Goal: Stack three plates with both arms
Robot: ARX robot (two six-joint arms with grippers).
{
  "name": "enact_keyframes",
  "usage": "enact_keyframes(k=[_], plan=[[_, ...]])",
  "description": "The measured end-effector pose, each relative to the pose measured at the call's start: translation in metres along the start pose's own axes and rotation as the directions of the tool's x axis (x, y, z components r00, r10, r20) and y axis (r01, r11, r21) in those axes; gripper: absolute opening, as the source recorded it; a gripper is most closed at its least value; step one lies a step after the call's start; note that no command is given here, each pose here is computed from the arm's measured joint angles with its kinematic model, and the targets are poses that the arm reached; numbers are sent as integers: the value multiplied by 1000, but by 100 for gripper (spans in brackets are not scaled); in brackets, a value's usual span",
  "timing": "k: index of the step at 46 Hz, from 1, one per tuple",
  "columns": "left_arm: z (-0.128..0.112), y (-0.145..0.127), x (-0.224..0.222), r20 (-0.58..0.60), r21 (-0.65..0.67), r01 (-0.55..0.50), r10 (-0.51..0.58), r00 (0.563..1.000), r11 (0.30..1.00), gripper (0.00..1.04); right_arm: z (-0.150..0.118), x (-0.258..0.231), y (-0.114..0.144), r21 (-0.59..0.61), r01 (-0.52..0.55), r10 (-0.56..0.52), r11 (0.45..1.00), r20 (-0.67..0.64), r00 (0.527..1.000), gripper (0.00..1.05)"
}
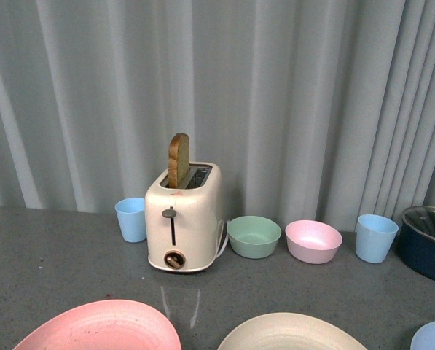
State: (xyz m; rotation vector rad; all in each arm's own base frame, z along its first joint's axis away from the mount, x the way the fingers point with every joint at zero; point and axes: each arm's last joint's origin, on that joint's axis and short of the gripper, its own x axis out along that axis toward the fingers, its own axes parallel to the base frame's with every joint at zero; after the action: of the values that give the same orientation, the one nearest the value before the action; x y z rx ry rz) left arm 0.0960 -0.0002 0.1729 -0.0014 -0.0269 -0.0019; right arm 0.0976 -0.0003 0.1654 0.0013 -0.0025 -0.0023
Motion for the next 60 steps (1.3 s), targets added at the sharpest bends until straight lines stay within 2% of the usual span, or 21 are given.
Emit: enact_keyframes(k=[17, 19, 20, 21, 23, 25, 28, 32, 37, 41, 45, 48, 52, 60], plan=[[0, 0, 0, 0, 0, 0, 0, 1000, 1000, 98, 0, 0, 0, 0, 0, 0, 1000, 0, 1000, 97], [-2, 0, 1, -105, 27, 49, -46, 993, 998, 98, 0, 0, 0, 0, 0, 0, 1000, 0, 1000, 97], [-2, 0, 1, -202, 41, 90, -80, 976, 995, 98, 0, 0, 0, 0, 0, 0, 1000, 0, 1000, 97], [-2, 1, 2, -246, 44, 108, -94, 965, 993, 98, 0, 0, 0, 0, 1, -1, 1000, 0, 1000, 97], [0, 1, 6, -410, 27, 175, -149, 900, 984, 98, 0, 0, 0, 0, -1, 1, 1000, 0, 1000, 97], [5, 4, 18, -509, 32, 200, -156, 846, 979, 98, 0, 0, 0, 0, -2, 2, 1000, 0, 1000, 97], [18, 7, 46, -540, 29, 238, -185, 821, 971, 98, 0, 0, 0, 0, -1, 1, 1000, 0, 1000, 97], [34, 12, 88, -548, 57, 249, -178, 817, 967, 98, 0, 0, 0, 0, -1, 1, 1000, 0, 1000, 97], [35, 15, 131, -634, 58, 278, -180, 752, 959, 98, 0, 0, 0, 0, -2, 2, 1000, 0, 1000, 97], [25, 14, 162, -726, 22, 326, -209, 655, 945, 98, 0, 0, 0, 0, -1, 1, 1000, 0, 1000, 97], [11, 13, 194, -828, -43, 373, -243, 505, 927, 98, 0, 0, 0, 0, -1, 1, 1000, 0, 1000, 97], [5, 15, 219, -872, -55, 382, -231, 431, 922, 98, 0, 0, 0, 0, -1, 1, 1000, 0, 1000, 97], [4, 19, 242, -892, -41, 381, -206, 403, 924, 98, 0, 0, 0, 0, -1, 1, 1000, 0, 1000, 97], [-6, 25, 264, -905, -38, 369, -189, 382, 929, 98, 0, 0, 0, 0, -1, 1, 1000, 0, 1000, 97]])
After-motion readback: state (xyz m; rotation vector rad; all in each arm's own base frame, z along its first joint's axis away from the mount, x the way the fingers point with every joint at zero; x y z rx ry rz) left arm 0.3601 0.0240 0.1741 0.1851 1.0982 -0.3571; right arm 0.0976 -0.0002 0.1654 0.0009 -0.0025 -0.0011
